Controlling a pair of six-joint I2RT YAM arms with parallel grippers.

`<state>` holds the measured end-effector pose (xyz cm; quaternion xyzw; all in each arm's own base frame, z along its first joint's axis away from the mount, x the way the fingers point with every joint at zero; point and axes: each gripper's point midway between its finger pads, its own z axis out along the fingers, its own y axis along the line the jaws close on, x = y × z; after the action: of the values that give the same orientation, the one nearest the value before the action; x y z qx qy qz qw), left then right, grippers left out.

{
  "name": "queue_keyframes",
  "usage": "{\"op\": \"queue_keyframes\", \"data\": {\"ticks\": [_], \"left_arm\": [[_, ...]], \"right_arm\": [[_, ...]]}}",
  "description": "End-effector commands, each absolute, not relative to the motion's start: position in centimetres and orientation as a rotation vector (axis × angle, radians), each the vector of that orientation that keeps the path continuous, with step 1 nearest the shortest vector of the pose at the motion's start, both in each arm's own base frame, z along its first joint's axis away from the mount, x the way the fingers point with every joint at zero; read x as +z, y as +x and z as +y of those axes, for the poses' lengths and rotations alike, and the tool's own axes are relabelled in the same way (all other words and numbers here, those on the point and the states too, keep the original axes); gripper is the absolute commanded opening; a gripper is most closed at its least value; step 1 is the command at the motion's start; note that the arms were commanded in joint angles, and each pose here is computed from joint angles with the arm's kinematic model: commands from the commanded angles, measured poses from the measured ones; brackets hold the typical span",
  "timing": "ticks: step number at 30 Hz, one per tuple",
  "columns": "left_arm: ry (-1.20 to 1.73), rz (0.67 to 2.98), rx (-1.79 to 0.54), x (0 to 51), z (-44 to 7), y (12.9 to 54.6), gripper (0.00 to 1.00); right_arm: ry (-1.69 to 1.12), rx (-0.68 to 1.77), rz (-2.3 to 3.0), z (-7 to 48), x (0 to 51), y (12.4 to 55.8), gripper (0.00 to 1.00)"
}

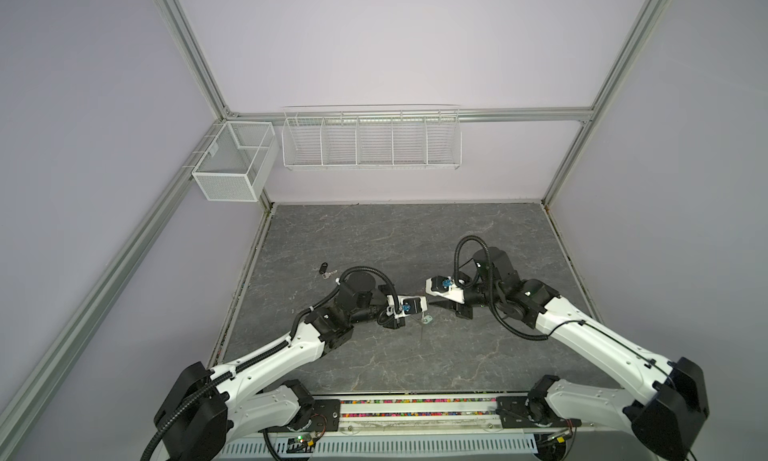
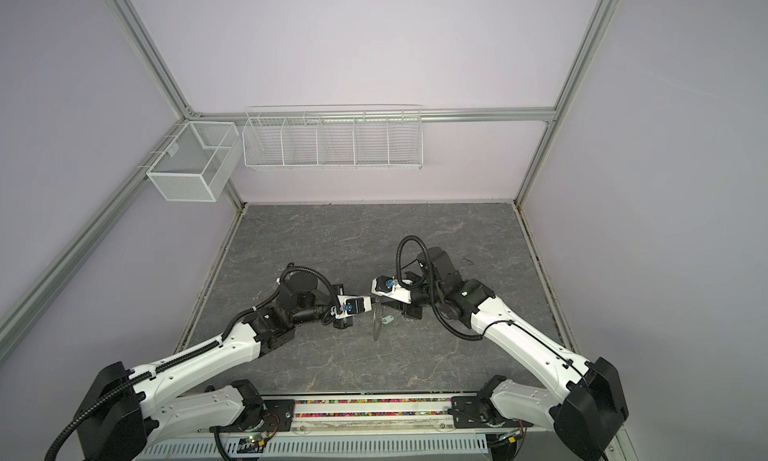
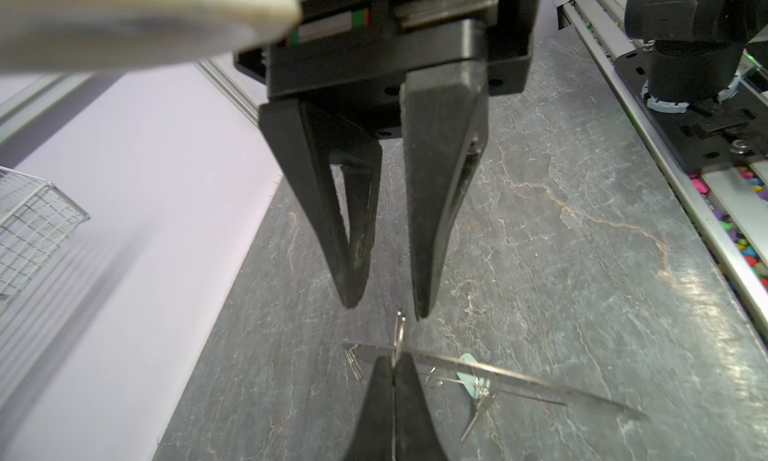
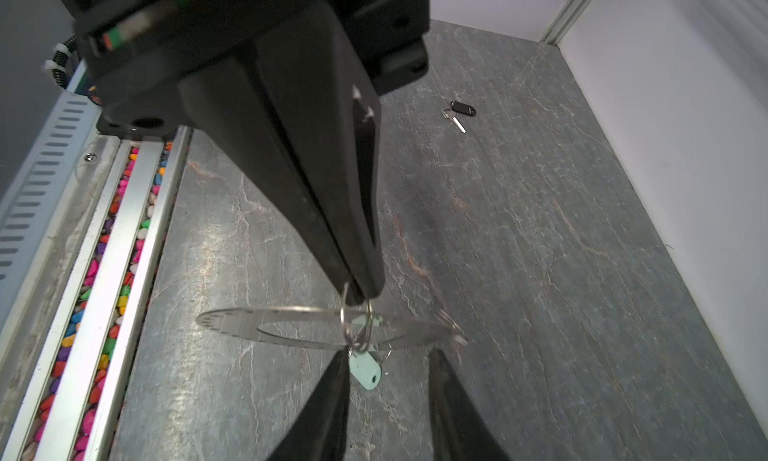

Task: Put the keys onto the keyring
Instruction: 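Open the right gripper and release the plate rim while left gripper holds the ring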

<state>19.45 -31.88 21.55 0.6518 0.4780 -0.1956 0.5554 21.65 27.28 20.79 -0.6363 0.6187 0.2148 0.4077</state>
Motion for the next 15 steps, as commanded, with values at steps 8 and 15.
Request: {"op": "queue_keyframes", "data": {"ticks": [8,15], "left_arm": [[1.503,1.011,-0.352,22.8,-31.3,19.4,0.0],[1.416,1.099,-0.367,23.6,-30.8,20.1,0.0]], "right_arm": [[-1.535,0.541,1.59,26.2,20.3,21.6,0.36],[-1.455,0.571,1.63,27.3,20.5,23.3,0.37]]}}
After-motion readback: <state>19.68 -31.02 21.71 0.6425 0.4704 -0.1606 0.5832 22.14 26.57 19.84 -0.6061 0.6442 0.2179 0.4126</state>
